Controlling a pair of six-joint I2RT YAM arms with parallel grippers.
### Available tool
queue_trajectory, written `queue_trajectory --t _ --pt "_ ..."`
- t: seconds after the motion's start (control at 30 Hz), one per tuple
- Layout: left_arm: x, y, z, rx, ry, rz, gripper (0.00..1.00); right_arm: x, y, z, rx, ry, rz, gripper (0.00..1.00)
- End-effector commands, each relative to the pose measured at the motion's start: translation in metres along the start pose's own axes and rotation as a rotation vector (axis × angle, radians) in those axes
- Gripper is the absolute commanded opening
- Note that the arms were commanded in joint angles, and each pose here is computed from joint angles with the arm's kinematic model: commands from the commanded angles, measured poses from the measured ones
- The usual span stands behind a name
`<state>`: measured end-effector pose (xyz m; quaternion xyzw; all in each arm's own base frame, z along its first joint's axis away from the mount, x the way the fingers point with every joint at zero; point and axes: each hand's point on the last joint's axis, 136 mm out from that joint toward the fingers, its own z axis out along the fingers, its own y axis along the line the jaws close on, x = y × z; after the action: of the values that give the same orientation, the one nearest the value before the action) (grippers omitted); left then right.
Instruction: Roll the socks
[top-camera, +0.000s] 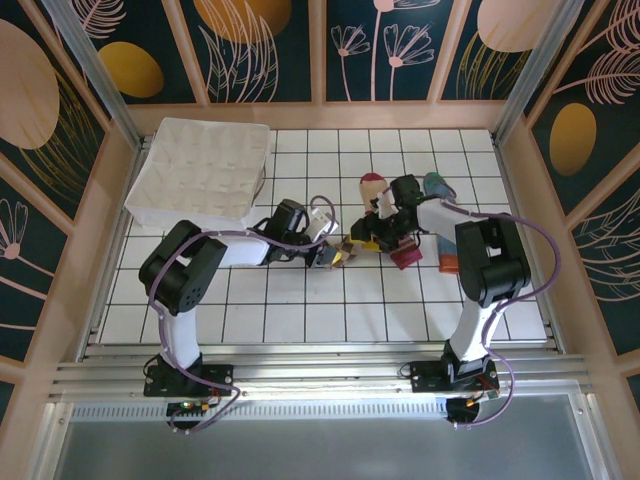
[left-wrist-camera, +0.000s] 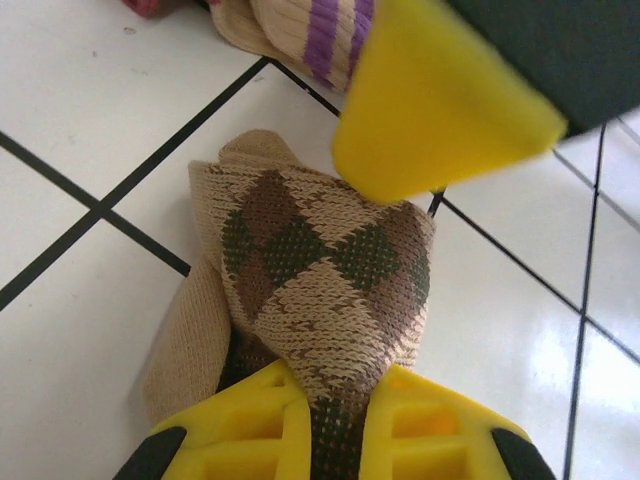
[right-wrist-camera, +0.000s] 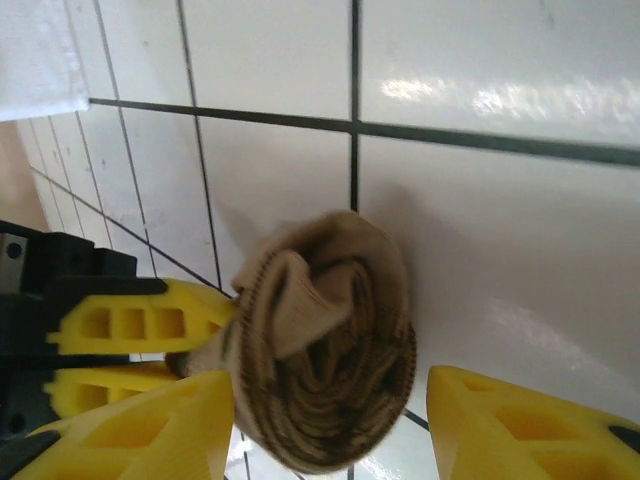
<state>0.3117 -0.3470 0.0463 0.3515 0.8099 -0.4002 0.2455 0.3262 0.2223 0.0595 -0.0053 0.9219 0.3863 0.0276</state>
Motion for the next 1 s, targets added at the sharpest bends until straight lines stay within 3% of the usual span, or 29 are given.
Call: queue_trajectory --t 0.0,0.27,0.47,0.67,0.83,0.97 --pt "0.037 0.013 0.006 0.017 0.095 -0.223 0.09 -0.015 0.020 -0.011 -0.036 -0.112 0.015 0.55" --pt "0.049 0.031 0.010 -0.004 0.104 -0.406 0.11 -0.014 0.029 -0.008 -0.113 -0.200 0.168 0.58" --pt "0.042 0.036 0.014 -0.012 0.095 -0.433 0.12 -0.008 0.017 0.012 -0.056 -0.133 0.168 0.59" --pt "0.039 0.038 0.007 -0.055 0.090 -0.383 0.15 0.002 0.000 0.031 0.014 -0.078 0.211 0.54" --pt "0.027 0.036 -0.004 -0.093 0.070 -0.269 0.21 0.003 -0.015 0.041 0.078 -0.058 0.228 0.43" --pt "0.015 0.035 -0.014 -0.136 0.045 -0.179 0.32 0.003 -0.024 0.046 0.140 -0.042 0.212 0.33"
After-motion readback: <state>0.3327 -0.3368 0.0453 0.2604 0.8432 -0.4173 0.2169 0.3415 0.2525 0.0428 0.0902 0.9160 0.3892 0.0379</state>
